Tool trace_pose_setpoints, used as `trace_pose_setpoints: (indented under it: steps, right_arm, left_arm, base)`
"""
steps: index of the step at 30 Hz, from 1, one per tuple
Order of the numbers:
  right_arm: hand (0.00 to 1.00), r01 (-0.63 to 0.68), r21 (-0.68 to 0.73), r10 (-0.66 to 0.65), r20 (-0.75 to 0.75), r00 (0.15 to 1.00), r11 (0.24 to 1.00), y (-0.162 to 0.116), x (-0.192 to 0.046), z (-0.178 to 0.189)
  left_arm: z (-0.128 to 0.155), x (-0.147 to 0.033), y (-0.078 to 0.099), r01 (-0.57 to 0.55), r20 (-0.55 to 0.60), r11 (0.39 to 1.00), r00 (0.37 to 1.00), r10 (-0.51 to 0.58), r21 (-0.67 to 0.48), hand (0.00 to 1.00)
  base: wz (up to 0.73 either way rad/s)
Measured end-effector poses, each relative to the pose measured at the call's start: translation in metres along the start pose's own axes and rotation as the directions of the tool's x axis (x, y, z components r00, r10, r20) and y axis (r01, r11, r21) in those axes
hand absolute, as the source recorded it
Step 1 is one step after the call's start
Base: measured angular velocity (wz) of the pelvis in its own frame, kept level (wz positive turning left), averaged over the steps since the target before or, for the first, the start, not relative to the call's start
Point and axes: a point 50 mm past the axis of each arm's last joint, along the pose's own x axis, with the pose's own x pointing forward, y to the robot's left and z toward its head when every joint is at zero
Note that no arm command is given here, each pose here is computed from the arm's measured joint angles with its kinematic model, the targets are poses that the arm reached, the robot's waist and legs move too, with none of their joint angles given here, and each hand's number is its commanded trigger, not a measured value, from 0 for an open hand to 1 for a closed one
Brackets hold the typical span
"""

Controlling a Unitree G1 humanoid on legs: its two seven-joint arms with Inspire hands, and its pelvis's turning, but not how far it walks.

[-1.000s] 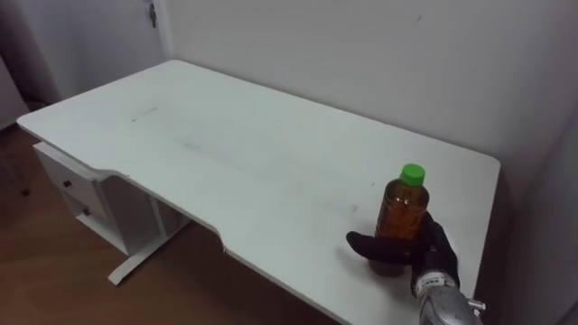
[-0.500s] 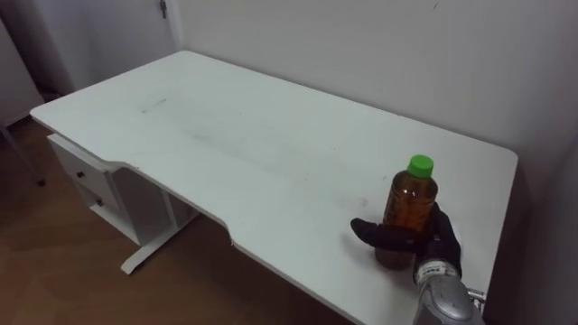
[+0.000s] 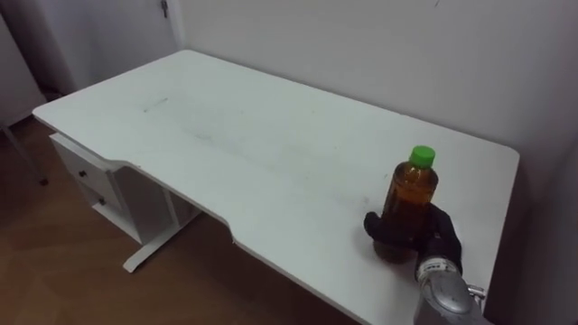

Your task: Put the bottle in the upper fridge

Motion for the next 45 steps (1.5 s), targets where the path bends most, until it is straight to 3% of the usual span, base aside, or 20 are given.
trace_pose_setpoints:
  steps: [7,14,24,32,45]
  right_arm:
    - [1.00,-0.012,0.034,0.012,-0.010,1.000,0.999,0.000,0.000,0.000]
    - [1.00,-0.104,0.020,0.104,-0.004,0.995,0.994,0.007,-0.001,0.004]
    - [1.00,-0.290,-0.006,0.281,0.262,0.923,0.957,0.026,-0.021,0.065]
    - [1.00,-0.314,-0.077,0.320,0.367,0.874,0.946,0.024,-0.035,0.091]
    - [1.00,-0.386,-0.180,0.416,0.568,0.710,0.905,0.020,-0.070,0.145]
  left_arm:
    - [-0.001,-0.001,0.001,0.000,0.001,1.000,1.000,0.000,0.004,0.00]
    - [-0.002,-0.002,0.007,-0.017,-0.003,0.999,1.000,0.017,0.047,0.00]
    - [-0.006,-0.002,0.019,-0.045,-0.028,0.995,0.998,0.048,0.085,0.00]
    - [-0.006,-0.002,0.026,-0.090,-0.045,0.992,0.994,0.095,0.093,0.00]
    - [-0.005,-0.003,0.035,-0.115,-0.038,0.983,0.992,0.121,0.143,0.00]
  base:
    - [0.00]
    - [-0.01]
    - [-0.06]
    - [-0.12]
    - [-0.06]
